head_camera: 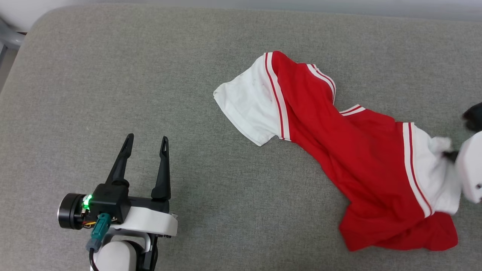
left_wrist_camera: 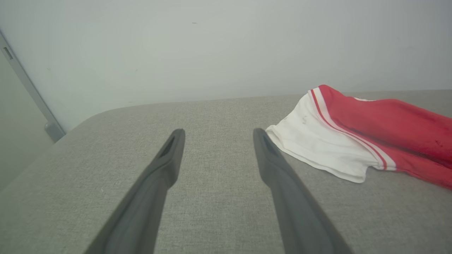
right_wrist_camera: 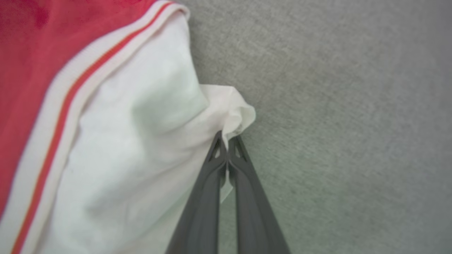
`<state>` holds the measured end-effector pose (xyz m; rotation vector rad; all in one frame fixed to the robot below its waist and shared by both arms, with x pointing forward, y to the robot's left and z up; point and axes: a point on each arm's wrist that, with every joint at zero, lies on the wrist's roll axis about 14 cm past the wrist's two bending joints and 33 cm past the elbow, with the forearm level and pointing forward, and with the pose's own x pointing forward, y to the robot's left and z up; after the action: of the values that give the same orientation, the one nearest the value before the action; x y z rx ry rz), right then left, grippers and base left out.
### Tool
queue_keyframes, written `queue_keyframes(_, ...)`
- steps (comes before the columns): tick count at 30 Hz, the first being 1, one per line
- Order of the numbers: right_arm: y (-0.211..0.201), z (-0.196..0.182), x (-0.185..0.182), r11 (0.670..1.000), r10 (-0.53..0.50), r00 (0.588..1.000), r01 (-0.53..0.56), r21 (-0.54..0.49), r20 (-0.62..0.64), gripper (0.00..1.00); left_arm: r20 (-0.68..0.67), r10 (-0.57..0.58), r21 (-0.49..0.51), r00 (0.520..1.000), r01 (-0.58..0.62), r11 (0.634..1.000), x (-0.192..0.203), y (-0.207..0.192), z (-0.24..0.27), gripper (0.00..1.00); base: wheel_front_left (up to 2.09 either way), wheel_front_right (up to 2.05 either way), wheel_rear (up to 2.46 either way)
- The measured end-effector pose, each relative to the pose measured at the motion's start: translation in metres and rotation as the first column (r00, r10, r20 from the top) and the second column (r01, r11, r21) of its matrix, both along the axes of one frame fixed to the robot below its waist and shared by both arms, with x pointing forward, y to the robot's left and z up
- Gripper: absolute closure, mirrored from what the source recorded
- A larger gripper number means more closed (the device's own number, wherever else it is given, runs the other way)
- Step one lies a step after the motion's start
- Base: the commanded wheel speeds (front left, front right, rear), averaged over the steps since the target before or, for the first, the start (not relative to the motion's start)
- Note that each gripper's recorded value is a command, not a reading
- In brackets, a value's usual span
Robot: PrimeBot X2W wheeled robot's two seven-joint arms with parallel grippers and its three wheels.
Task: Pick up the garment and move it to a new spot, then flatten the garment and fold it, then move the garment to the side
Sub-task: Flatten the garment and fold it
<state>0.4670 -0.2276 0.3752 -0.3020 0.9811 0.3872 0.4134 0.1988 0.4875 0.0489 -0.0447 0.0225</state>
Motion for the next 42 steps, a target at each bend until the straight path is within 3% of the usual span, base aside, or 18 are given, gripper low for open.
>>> queue_keyframes(8,-0.066,0.042,0.051,0.981,-0.181,0.957,0.191,-0.021,0.228,1.0,0.008,0.008,0.007,1.0,-0.008,1.0,-0.002,0.003,0.003,0.0,0.0,0.0,0.0)
queue_keyframes(16,-0.093,-0.006,0.026,0.946,-0.307,0.944,0.316,-0.065,0.122,1.0,-0.008,0.026,0.003,1.0,-0.026,1.0,-0.004,0.008,-0.001,0.0,0.0,0.0,0.0)
queue_keyframes(19,-0.089,-0.011,0.023,0.933,-0.354,0.926,0.359,-0.016,0.132,0.96,-0.008,0.026,0.002,1.0,-0.026,1.0,-0.004,0.008,-0.001,0.0,0.0,0.0,0.0)
queue_keyframes(20,-0.089,-0.009,0.024,0.931,-0.362,0.92,0.366,0.0,0.153,0.0,-0.006,0.028,0.002,1.0,-0.028,1.0,-0.004,0.008,0.0,0.0,0.0,0.0,0.0)
queue_keyframes(22,-0.09,0.002,0.031,0.935,-0.349,0.908,0.355,0.018,0.229,0.0,0.003,0.03,0.004,1.0,-0.03,1.0,-0.005,0.009,0.003,0.0,0.0,0.0,0.0)
queue_keyframes(26,-0.092,0.052,0.056,0.937,-0.343,0.818,0.331,0.11,0.461,0.0,0.026,0.032,0.006,0.999,-0.033,0.999,-0.007,0.011,0.011,0.0,0.0,0.0,0.0)
queue_keyframes(30,-0.095,0.109,0.069,0.951,-0.3,0.672,0.269,0.155,0.677,0.0,0.049,0.021,0.009,0.999,-0.022,1.0,-0.007,0.011,0.019,0.0,0.0,0.0,0.0)
queue_keyframes(35,-0.075,0.16,0.071,0.942,-0.336,0.524,0.202,0.269,0.783,0.0,0.105,-0.025,0.009,0.994,0.024,1.0,0.003,0.004,0.038,0.0,0.0,0.0,0.0)
queue_keyframes(38,-0.064,0.197,0.064,0.934,-0.357,0.407,0.145,0.327,0.841,0.0,0.146,-0.063,0.004,0.987,0.063,0.998,0.015,-0.004,0.051,0.0,0.0,0.0,0.0)
queue_keyframes(40,-0.049,0.2,0.051,0.925,-0.377,0.367,0.111,0.363,0.85,0.0,0.177,-0.095,0.026,0.98,0.092,0.995,0.024,-0.008,0.064,0.0,0.0,0.0,0.0)
queue_keyframes(42,-0.03,0.194,0.035,0.922,-0.382,0.355,0.082,0.379,0.853,0.0,0.195,-0.121,0.044,0.973,0.114,0.992,0.034,-0.011,0.072,0.0,0.0,0.0,0.0)
